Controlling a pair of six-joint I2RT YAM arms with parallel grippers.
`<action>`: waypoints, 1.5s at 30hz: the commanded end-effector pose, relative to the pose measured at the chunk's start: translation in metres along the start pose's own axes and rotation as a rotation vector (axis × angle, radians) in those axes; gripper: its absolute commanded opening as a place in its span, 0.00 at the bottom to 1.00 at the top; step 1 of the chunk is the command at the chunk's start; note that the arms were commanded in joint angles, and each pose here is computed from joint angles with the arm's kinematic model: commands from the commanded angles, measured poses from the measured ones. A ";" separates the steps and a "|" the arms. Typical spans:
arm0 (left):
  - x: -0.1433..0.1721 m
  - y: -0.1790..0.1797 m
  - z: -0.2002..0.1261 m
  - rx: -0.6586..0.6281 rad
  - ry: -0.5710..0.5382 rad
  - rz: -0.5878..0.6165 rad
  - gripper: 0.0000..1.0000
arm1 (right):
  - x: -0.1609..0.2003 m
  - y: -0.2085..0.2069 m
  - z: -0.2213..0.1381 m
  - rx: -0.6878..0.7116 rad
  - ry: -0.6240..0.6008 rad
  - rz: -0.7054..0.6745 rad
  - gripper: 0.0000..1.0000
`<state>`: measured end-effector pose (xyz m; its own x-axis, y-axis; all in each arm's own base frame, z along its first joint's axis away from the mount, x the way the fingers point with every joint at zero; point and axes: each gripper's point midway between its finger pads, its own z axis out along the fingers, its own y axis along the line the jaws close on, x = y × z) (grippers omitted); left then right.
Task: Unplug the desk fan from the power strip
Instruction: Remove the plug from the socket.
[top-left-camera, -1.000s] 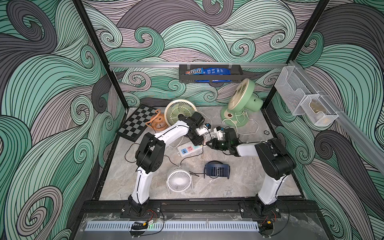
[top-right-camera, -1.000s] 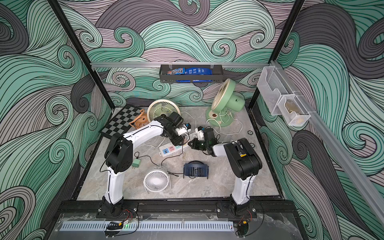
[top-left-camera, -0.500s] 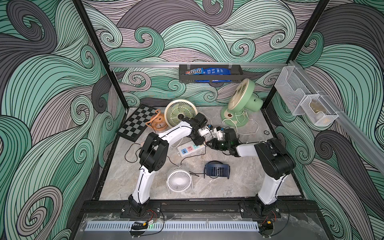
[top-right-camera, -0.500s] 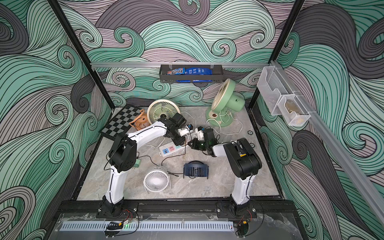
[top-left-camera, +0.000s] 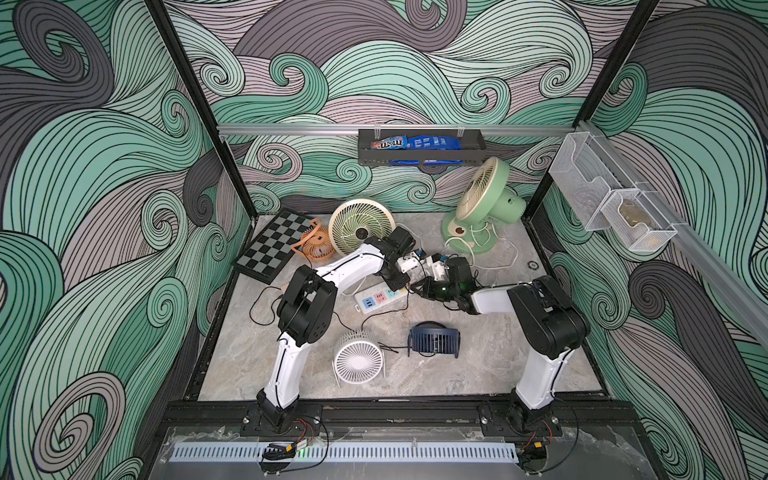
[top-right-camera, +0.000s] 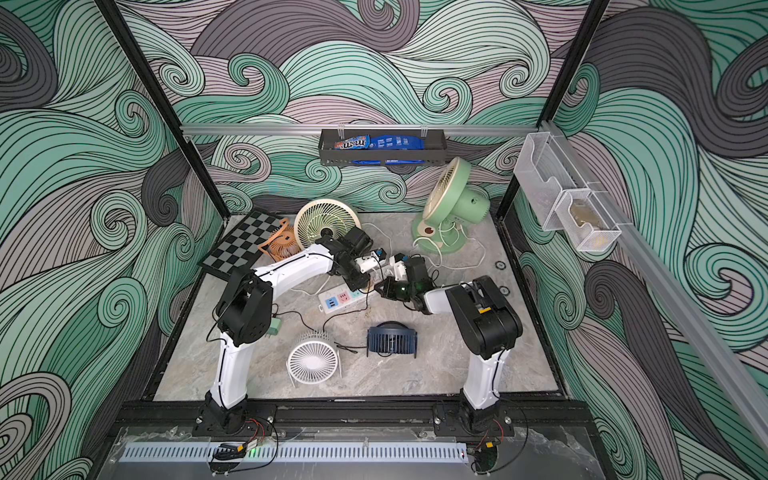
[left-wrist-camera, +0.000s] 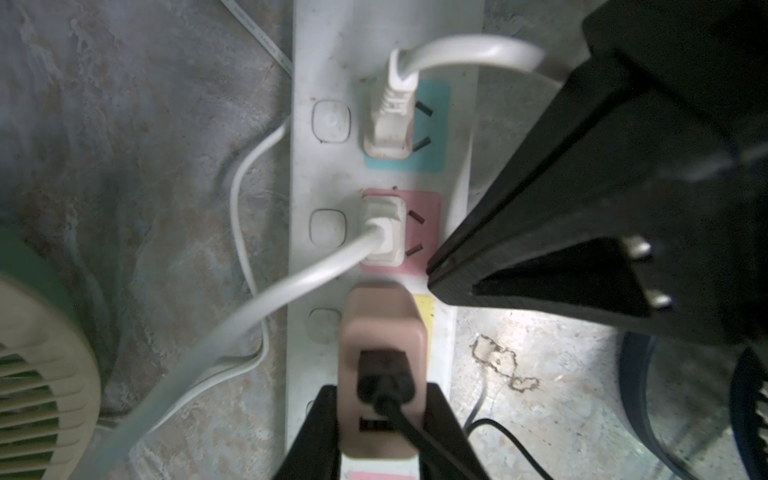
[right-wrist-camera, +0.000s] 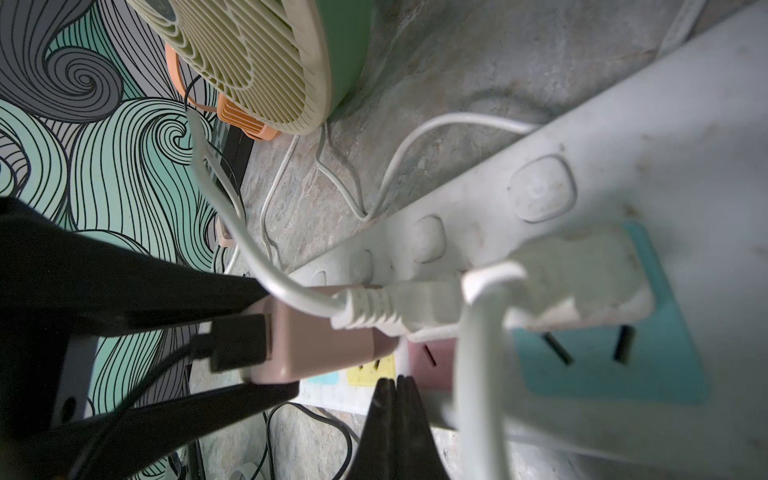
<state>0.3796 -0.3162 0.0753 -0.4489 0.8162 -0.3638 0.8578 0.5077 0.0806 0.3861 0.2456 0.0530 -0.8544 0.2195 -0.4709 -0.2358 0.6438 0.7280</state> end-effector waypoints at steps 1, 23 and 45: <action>-0.016 -0.004 -0.010 -0.075 -0.059 0.058 0.07 | 0.024 -0.027 0.006 0.091 0.057 0.075 0.04; -0.022 -0.006 -0.025 -0.108 -0.085 0.080 0.00 | 0.038 -0.043 0.009 0.150 0.085 0.113 0.03; -0.017 -0.016 -0.039 0.022 -0.095 0.036 0.00 | 0.044 -0.049 0.011 0.181 0.103 0.135 0.03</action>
<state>0.3732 -0.3173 0.0907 -0.3920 0.8314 -0.3937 0.8666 0.4774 0.1454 0.3930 0.2498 0.0513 -0.8503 0.2568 -0.4595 -0.2040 0.6439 0.7374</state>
